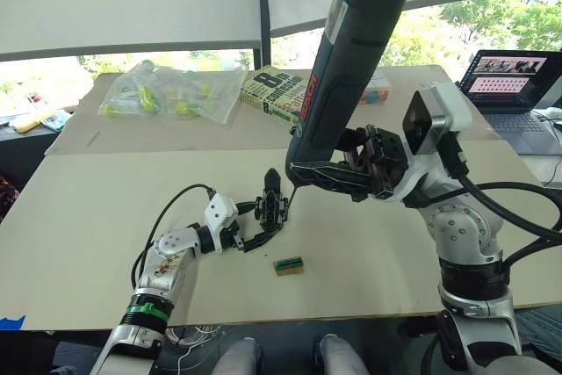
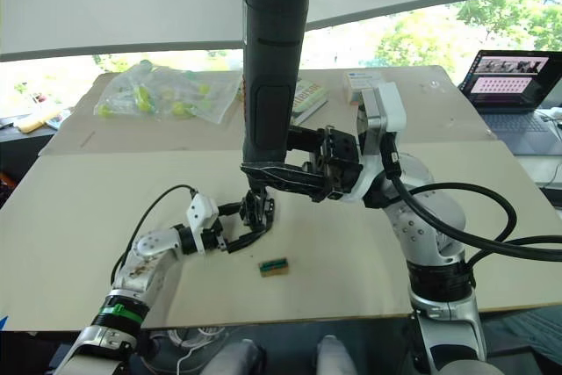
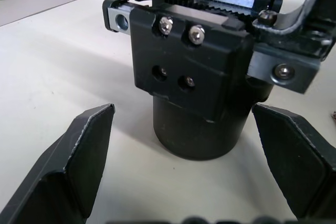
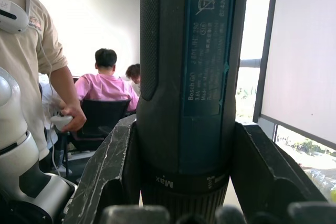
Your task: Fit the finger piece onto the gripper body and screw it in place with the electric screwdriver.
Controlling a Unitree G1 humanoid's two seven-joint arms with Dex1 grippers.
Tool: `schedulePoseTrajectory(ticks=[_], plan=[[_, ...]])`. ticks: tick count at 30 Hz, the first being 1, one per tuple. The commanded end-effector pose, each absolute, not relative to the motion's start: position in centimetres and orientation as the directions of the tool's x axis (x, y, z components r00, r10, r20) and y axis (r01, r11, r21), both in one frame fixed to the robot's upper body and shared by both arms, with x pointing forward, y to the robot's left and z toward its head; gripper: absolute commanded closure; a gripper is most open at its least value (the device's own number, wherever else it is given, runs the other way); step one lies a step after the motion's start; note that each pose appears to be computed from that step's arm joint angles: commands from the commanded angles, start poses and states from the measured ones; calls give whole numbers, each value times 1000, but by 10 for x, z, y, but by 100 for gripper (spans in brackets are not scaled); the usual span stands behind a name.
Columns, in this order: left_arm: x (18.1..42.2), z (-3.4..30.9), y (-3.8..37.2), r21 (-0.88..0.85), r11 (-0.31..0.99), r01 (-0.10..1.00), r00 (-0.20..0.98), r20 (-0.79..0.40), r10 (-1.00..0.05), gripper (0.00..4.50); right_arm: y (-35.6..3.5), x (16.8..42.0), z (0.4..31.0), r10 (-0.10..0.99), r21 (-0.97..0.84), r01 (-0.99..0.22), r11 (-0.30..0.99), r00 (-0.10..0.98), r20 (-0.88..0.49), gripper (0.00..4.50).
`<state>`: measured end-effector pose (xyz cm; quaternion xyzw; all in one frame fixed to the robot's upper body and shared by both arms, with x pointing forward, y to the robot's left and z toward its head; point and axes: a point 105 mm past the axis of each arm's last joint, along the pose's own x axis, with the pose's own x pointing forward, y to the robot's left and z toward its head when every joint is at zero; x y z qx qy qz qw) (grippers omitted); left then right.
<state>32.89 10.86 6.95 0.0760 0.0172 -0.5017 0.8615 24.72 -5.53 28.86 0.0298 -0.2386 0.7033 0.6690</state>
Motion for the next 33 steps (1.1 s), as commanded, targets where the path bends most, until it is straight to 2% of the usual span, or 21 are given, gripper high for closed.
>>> schedulePoseTrajectory(ticks=[1, 17, 19, 20, 21, 23, 27, 33], plan=[[323, 58, 95, 85, 434, 897, 442, -143, -885, 7, -59, 239, 299, 918, -355, -935, 23, -122, 379, 255], [325, 70, 80, 109, 396, 912, 408, -136, -903, 7, -58, 242, 298, 923, -354, -934, 42, -99, 372, 255], [325, 70, 80, 107, 398, 911, 410, -138, -902, 60, -58, 241, 297, 924, -354, -934, 47, -93, 370, 255], [325, 70, 80, 107, 399, 911, 411, -138, -901, 67, -59, 241, 297, 925, -353, -934, 49, -90, 368, 255], [325, 70, 80, 107, 399, 911, 411, -138, -901, 127, -59, 241, 297, 926, -353, -934, 51, -88, 367, 255], [325, 71, 79, 107, 396, 912, 408, -141, -902, 211, -60, 242, 296, 928, -354, -934, 53, -84, 363, 255], [324, 73, 78, 115, 366, 924, 380, -142, -914, 217, -62, 242, 295, 932, -353, -934, 58, -76, 354, 255], [321, 82, 85, 155, 248, 956, 271, -147, -951, 217, -68, 240, 292, 943, -343, -938, 46, -72, 324, 255]])
